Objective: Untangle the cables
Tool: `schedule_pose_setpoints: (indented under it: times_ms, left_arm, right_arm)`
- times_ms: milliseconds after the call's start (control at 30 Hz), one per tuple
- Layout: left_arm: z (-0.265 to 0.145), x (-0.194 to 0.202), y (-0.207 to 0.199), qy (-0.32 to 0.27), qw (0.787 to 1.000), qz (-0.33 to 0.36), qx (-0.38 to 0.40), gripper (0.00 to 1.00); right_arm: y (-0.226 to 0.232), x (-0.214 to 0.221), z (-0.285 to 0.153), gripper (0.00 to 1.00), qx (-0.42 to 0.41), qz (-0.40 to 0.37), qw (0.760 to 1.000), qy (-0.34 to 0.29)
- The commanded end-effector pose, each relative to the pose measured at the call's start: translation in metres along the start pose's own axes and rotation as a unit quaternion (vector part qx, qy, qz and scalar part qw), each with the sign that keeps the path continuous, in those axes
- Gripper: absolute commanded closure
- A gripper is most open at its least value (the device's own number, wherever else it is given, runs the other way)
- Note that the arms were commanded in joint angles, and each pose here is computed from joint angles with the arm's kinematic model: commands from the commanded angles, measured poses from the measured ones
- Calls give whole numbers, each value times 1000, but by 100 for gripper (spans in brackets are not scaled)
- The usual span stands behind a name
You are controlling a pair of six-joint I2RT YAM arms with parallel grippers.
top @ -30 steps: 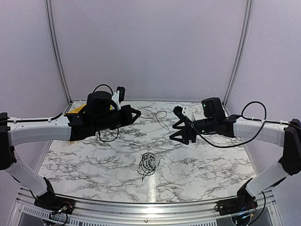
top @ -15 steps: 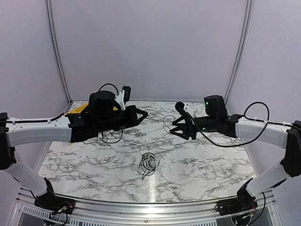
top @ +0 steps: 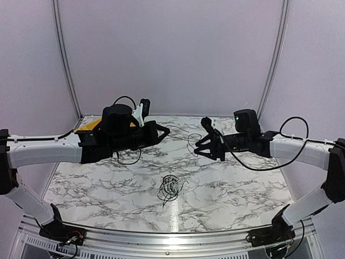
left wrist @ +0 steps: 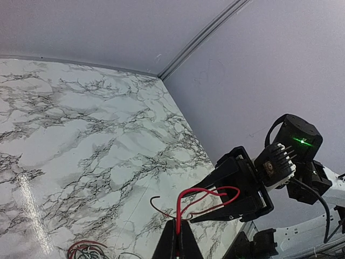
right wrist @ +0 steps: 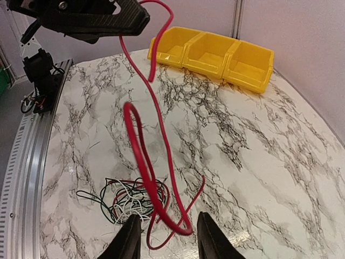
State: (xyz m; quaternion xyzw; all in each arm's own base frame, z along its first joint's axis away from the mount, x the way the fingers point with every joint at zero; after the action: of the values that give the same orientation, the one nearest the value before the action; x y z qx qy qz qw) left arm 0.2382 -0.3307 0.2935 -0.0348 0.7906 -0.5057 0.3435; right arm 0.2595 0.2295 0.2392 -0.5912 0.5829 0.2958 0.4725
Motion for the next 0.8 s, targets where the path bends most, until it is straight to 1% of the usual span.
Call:
schedule_pose_setpoints:
  times_ms: [0, 167, 267, 300, 333, 367, 567, 600, 667, 700, 767]
  left_arm:
    - [-9, -10, -21, -23, 999, -2, 36, 100]
    - [-11, -9, -17, -30, 999, 2, 28, 100]
    - [-13, -9, -13, -34, 999, 2, 22, 100]
    - [-14, -9, -12, -35, 999, 2, 22, 100]
    - [-14, -8, -12, -35, 999, 1, 21, 100]
    - [-15, -8, -12, -36, 999, 1, 21, 100]
    - [-22, -12, -10, -58, 998, 7, 13, 100]
    - [-22, -13, -10, -60, 998, 6, 13, 100]
    - [-22, -13, -11, -60, 998, 4, 15, 100]
    - [-22, -13, -11, -59, 998, 3, 16, 100]
    - [-21, -13, -12, -59, 998, 3, 18, 100]
  right_arm:
    - [-2, -9, 1, 71, -3, -1, 1000, -13]
    - [-4, -10, -1, 91, 4, -4, 1000, -9]
    - [-5, -10, -3, 93, 7, -1, 1000, -9]
    - [-4, -10, -3, 95, 5, -1, 1000, -10]
    - [-4, -10, -3, 99, 3, -2, 1000, -11]
    - [-4, -10, -3, 100, 2, -2, 1000, -12]
    - [-4, -9, -3, 100, 0, -3, 1000, -10]
    - [-3, -9, -3, 96, -3, -3, 1000, -11]
    - [-1, -8, -2, 71, -14, -1, 1000, -12]
    - [0, -7, 0, 63, -20, 1, 1000, -12]
    - [2, -6, 1, 52, -31, 2, 999, -14]
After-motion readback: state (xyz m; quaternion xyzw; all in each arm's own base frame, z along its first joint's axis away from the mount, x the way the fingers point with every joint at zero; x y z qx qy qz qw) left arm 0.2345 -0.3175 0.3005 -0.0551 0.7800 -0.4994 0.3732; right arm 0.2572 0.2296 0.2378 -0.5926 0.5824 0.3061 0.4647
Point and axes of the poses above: each gripper's point midway between its finger pads, its own z axis out along the fingers, its own y axis along the line the jaws close on, x = y × z, the point moved 8 cm from there along -z, back along the fingers, and after that the axes turned 15 degrees about -z, right-handed, at the moved point
